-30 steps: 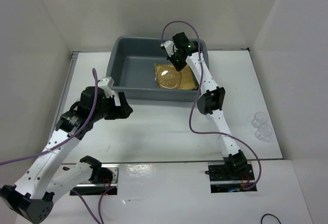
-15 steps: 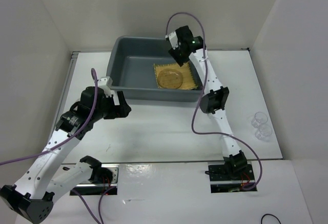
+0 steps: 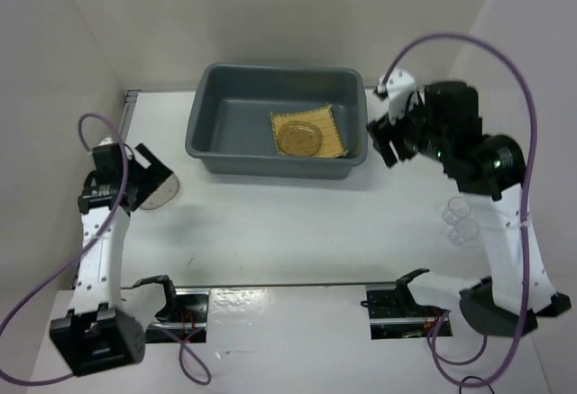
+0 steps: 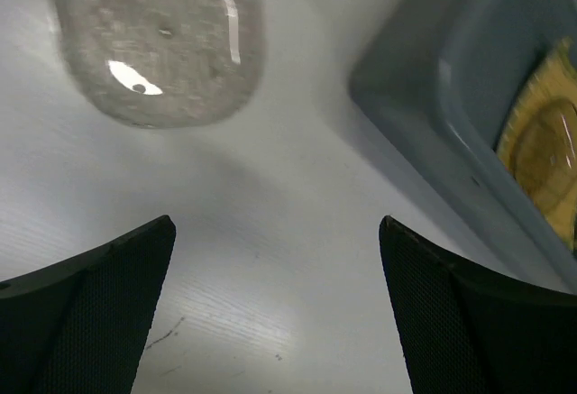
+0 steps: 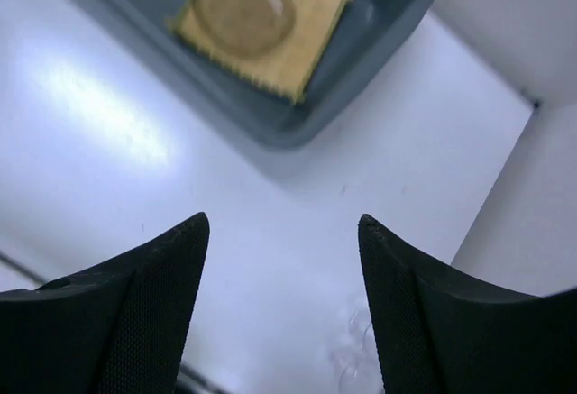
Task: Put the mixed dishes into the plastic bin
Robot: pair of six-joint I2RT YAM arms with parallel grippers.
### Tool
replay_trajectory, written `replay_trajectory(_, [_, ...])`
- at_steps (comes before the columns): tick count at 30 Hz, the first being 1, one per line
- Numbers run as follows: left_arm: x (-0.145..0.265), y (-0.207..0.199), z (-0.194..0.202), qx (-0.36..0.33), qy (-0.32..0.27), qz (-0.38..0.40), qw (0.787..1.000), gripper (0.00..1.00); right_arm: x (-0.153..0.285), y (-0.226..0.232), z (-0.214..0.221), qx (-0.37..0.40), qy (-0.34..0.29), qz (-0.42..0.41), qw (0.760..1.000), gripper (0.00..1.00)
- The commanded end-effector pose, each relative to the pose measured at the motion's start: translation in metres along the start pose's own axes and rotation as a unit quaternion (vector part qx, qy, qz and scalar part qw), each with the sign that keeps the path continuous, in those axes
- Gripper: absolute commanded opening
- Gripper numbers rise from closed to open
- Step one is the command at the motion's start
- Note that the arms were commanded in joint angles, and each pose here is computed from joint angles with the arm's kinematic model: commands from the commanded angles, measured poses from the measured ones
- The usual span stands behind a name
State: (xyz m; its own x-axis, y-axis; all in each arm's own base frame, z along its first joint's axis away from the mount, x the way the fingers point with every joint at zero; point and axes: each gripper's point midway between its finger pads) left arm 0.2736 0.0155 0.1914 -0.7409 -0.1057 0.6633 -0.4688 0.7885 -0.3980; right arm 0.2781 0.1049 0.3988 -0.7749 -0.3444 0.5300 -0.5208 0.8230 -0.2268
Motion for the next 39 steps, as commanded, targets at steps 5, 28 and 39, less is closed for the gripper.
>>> replay_trajectory(5, [-0.016,0.067,-0.043,0.169,-0.013,-0.059,0.984,1.0,-0.032,0.028,0.191,0.015,0.153,0.026,0.988,0.73])
replay_trajectory(28, [-0.094,0.162,0.023,0.338,0.058,-0.228,0.911,1.0,0.015,-0.015,0.198,-0.017,-0.114,0.241,0.964,0.98])
replay_trajectory(39, [-0.133,0.18,0.037,0.336,0.123,-0.258,0.897,1.0,-0.002,-0.016,0.176,-0.053,-0.142,0.231,0.961,0.98])
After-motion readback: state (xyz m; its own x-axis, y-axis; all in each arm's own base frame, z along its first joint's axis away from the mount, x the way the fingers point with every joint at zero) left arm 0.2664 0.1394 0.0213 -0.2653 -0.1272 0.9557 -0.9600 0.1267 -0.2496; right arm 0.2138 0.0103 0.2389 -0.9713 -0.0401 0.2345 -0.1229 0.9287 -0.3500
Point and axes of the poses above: each gripper's point midway between its finger pads, its own x axis back along the fingers, its own y axis along the line the jaws close on, z = x × y, and after that the axes turned 3 degrees about -x, right-handed
